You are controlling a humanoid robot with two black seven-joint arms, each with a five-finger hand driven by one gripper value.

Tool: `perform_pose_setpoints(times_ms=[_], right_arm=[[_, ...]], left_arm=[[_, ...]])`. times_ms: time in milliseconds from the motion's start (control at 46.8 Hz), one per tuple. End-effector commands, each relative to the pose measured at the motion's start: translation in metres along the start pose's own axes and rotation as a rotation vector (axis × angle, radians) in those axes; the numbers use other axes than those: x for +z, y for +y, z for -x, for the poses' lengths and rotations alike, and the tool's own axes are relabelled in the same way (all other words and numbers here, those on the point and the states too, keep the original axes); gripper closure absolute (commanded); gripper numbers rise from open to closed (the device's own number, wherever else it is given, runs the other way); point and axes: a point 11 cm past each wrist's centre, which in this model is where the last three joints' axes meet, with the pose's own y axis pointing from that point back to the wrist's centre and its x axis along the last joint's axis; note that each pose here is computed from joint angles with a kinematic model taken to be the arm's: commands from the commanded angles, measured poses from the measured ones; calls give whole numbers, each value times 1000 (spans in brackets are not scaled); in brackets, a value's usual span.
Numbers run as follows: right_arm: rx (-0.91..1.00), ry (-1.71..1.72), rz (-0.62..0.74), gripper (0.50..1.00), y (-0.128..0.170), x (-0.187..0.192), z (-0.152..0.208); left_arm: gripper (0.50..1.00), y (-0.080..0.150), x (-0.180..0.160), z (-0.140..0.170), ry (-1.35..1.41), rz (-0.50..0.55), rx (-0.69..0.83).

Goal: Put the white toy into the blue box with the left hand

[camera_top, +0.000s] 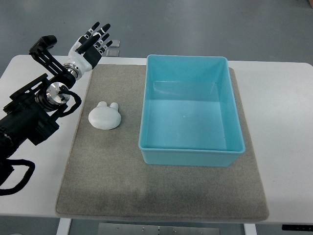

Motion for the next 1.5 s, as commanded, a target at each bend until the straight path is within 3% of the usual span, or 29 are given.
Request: perform_pose_setpoints(times_ms=[0,1090,1475], right_arm=[[0,0,0,564,0,0,0],[0,0,0,564,0,0,0],[0,0,0,564,0,0,0]], left_arm=[[506,0,0,0,0,1,0],[506,1,8,7,-32,-3,-36],[508,7,30,9,-103,-1,-79]])
